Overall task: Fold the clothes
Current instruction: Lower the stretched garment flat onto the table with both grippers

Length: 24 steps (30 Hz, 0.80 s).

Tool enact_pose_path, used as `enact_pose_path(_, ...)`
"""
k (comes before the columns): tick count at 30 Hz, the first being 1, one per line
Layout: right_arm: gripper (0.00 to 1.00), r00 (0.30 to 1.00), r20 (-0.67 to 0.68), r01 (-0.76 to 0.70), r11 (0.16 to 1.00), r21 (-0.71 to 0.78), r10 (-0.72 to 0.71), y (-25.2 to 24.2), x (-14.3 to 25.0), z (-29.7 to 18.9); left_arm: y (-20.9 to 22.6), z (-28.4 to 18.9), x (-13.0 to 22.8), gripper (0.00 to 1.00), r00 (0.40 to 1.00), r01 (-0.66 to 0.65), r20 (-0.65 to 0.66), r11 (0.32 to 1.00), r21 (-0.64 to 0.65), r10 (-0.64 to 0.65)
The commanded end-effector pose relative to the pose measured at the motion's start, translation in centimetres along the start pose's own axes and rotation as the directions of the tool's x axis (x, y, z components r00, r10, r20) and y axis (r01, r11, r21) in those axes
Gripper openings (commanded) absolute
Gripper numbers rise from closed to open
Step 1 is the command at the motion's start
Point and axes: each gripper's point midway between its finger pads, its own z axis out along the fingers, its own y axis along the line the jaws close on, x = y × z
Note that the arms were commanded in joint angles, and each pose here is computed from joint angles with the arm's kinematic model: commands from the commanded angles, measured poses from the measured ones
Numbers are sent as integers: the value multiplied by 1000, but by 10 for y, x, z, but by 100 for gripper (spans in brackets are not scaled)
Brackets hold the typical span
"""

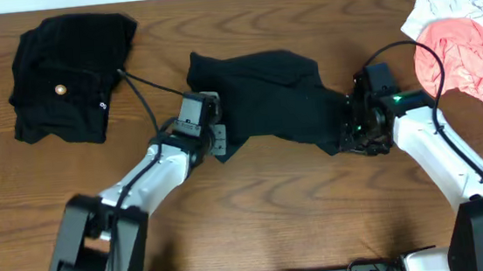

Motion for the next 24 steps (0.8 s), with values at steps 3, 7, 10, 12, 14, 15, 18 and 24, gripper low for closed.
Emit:
enact_pose_path(3, 30, 1000, 17, -17, 999, 42, 17, -8, 3, 4, 10, 22, 16, 22, 996, -70, -60, 997, -33, 68)
enact_pose_path(7, 30, 999, 34, -19, 999, 35, 18, -6, -1, 4, 9, 24, 12, 37, 997, -70, -40, 997, -30, 68)
enact_pose_path(10, 26, 999, 34, -23, 999, 43, 22, -8, -1, 4, 9, 24, 13, 39, 997, -70, -45, 997, -31, 69)
enact_pose_path(12, 25, 999, 31, -32, 998, 52, 30, -10, 0, 4, 10, 24, 18, 28, 995, -74, -65, 997, -34, 71)
enact_pose_path(14, 26, 999, 39, -38, 997, 67, 36, -12, -1, 4, 11, 24, 23, 20, 994, -73, -86, 997, -38, 69)
enact_pose_path(15, 25, 998, 46, -47, 996, 79, 44, -14, -2, 4, 12, 23, 26, 19, 993, -73, -99, 997, -40, 68)
enact_pose_path(18, 26, 997, 57, -51, 994, 93, 45, -17, -6, 7, 14, 23, 32, 19, 990, -73, -124, 996, -45, 67)
enact_pose_path(24, 24, 998, 31, -49, 993, 106, 46, -18, -8, 25, 14, 22, 34, 19, 989, -71, -131, 996, -46, 65)
